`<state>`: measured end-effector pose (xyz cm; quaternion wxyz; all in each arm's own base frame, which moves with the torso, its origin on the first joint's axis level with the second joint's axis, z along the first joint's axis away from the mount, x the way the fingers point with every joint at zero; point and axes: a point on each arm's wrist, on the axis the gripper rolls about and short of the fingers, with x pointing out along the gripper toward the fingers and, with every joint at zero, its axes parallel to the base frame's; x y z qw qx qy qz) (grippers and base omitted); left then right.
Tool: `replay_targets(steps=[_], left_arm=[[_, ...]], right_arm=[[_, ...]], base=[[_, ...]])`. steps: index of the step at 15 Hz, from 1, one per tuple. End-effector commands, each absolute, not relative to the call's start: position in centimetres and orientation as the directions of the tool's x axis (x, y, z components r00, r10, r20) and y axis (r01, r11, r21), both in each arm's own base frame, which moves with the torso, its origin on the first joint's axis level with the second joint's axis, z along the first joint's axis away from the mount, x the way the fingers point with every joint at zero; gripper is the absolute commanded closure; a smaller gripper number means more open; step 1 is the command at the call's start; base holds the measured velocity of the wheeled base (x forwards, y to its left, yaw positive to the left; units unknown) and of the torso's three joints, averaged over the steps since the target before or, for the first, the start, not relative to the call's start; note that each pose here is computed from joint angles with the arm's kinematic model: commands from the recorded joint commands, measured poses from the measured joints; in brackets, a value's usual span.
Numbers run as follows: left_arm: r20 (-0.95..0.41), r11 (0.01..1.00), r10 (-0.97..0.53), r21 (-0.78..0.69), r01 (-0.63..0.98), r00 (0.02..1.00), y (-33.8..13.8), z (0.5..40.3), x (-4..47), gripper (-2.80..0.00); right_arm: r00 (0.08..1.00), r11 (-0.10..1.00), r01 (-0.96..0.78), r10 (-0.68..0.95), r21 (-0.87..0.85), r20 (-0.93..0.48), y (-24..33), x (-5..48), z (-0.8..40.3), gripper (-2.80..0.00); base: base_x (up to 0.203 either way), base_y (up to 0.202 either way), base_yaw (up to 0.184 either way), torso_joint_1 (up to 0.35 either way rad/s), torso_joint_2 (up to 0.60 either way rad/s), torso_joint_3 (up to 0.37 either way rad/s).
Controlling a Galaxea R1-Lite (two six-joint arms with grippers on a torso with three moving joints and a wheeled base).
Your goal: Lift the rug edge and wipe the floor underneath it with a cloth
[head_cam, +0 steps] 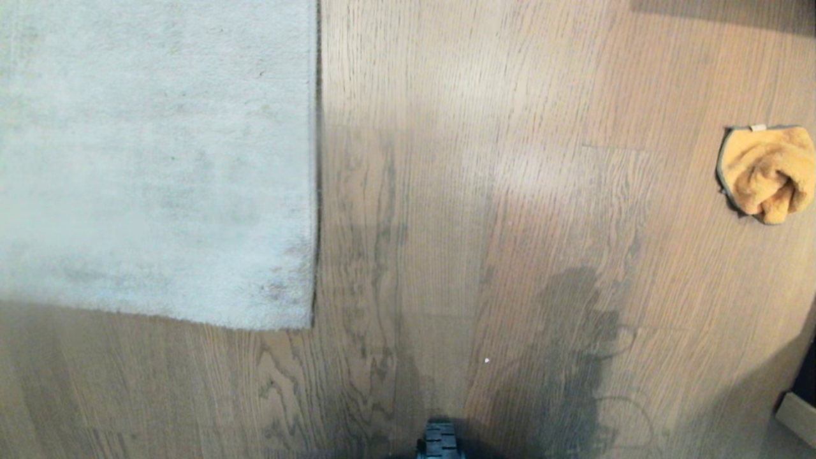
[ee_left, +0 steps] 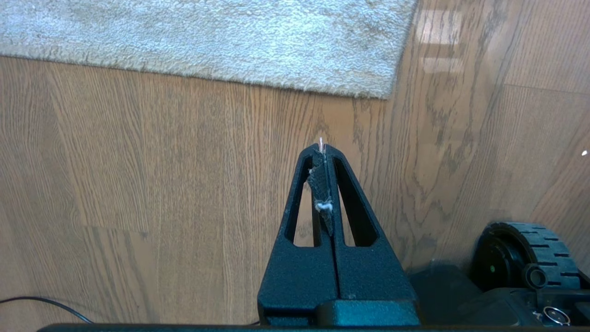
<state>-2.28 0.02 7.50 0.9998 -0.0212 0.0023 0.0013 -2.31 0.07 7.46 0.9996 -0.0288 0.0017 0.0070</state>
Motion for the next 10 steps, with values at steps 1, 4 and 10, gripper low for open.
replay_targets(steps=[1,4,10], left_arm=[[-0.005,0.999,0.003,-0.043,-0.003,1.000,0.02,7.50,-2.28,0.00],[-0.005,0.999,0.003,-0.043,-0.003,1.000,0.02,7.50,-2.28,0.00],[-0.005,0.999,0.003,-0.043,-0.003,1.000,0.02,7.50,-2.28,0.00]], right_arm=[[1.000,0.998,-0.014,0.014,-0.058,-0.008,0.07,-2.28,7.47,0.00],[1.000,0.998,-0.016,0.015,-0.058,-0.008,0.06,-2.28,7.47,0.00],[1.000,0.998,-0.014,0.014,-0.058,-0.008,0.07,-2.28,7.47,0.00]], base=[[0.000,0.000,0.000,0.000,0.00,0.000],[0.000,0.000,0.000,0.000,0.00,0.000],[0.000,0.000,0.000,0.000,0.00,0.000]])
